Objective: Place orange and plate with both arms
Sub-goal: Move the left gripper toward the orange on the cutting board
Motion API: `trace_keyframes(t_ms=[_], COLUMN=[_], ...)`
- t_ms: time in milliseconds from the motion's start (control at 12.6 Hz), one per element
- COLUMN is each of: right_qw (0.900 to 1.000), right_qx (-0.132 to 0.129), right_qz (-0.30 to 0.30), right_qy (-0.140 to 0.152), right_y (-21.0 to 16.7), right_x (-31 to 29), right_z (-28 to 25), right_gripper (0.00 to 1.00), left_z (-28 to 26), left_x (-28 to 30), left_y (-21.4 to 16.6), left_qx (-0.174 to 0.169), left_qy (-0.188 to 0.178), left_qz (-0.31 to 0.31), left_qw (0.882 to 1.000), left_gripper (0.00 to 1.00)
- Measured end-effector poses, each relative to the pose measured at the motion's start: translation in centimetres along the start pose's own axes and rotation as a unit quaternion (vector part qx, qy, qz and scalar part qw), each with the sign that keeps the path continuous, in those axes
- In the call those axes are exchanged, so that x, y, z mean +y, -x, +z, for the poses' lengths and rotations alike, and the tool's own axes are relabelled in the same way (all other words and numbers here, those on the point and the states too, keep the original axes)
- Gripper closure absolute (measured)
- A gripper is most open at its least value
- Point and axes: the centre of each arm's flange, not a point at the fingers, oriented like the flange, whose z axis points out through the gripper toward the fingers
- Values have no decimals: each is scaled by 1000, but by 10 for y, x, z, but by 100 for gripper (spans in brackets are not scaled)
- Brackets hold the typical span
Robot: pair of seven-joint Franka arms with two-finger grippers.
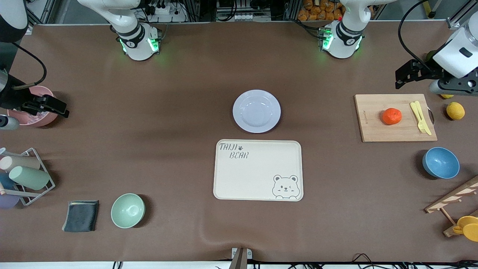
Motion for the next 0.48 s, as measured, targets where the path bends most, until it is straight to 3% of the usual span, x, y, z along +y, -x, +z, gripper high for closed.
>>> trace_keyframes(t_ms=[476], right_qw=[1000], right_qx=[-4], right_qz=[-11], right_qy=[0], right_y=[0], right_x=[1], right_z=[3], right_gripper=[0], left_z=[37], left_x=[-23], left_y=[-16], left_qx=[-39], left_qy=[7], left_qz=[-30], left_qw=[999], left_gripper=[0])
